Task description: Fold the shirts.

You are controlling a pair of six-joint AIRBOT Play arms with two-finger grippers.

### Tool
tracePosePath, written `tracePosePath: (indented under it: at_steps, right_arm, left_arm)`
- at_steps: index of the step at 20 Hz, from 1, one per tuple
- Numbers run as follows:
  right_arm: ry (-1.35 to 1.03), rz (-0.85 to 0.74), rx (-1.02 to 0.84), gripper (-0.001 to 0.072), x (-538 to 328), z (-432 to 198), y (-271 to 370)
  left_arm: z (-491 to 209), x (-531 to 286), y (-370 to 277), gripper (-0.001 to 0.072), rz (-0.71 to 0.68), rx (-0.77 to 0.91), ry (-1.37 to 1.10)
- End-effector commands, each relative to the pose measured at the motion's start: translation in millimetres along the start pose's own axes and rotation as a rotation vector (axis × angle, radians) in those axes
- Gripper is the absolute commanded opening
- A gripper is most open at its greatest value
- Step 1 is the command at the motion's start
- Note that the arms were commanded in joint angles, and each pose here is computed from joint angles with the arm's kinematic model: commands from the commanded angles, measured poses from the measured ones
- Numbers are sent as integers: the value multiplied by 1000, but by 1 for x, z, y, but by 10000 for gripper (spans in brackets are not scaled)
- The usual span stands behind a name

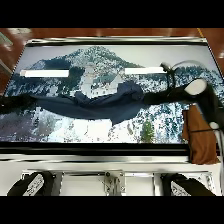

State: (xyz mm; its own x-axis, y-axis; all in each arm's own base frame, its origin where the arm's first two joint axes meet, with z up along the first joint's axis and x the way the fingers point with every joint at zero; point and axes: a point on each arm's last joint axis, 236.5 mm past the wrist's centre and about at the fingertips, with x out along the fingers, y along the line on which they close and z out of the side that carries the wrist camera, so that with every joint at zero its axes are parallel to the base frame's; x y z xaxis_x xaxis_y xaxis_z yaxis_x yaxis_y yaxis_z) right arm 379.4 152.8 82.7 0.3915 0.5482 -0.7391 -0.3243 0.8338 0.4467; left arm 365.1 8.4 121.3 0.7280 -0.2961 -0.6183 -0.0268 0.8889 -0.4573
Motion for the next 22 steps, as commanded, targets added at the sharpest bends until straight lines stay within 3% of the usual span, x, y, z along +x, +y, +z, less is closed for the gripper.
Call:
tracePosePath:
  at_steps: [1,5,10,17,22]
  right_arm:
    - [-464,-41,-227,68,-136,99,70]
    - [-800,-41,-379,68,-269,126,144]
    - [-956,-52,-479,68,-352,102,191]
    - [-1062,-158,-473,68,-407,69,194]
    - [-974,-199,-449,68,-395,52,182]
  left_arm:
    - [80,-110,-76,37,-25,197,-363]
    - [123,-267,-164,37,-49,356,-831]
    - [107,-360,-225,37,-83,484,-1031]
    - [89,-365,-236,35,-90,527,-992]
    - [86,-355,-224,36,-46,511,-943]
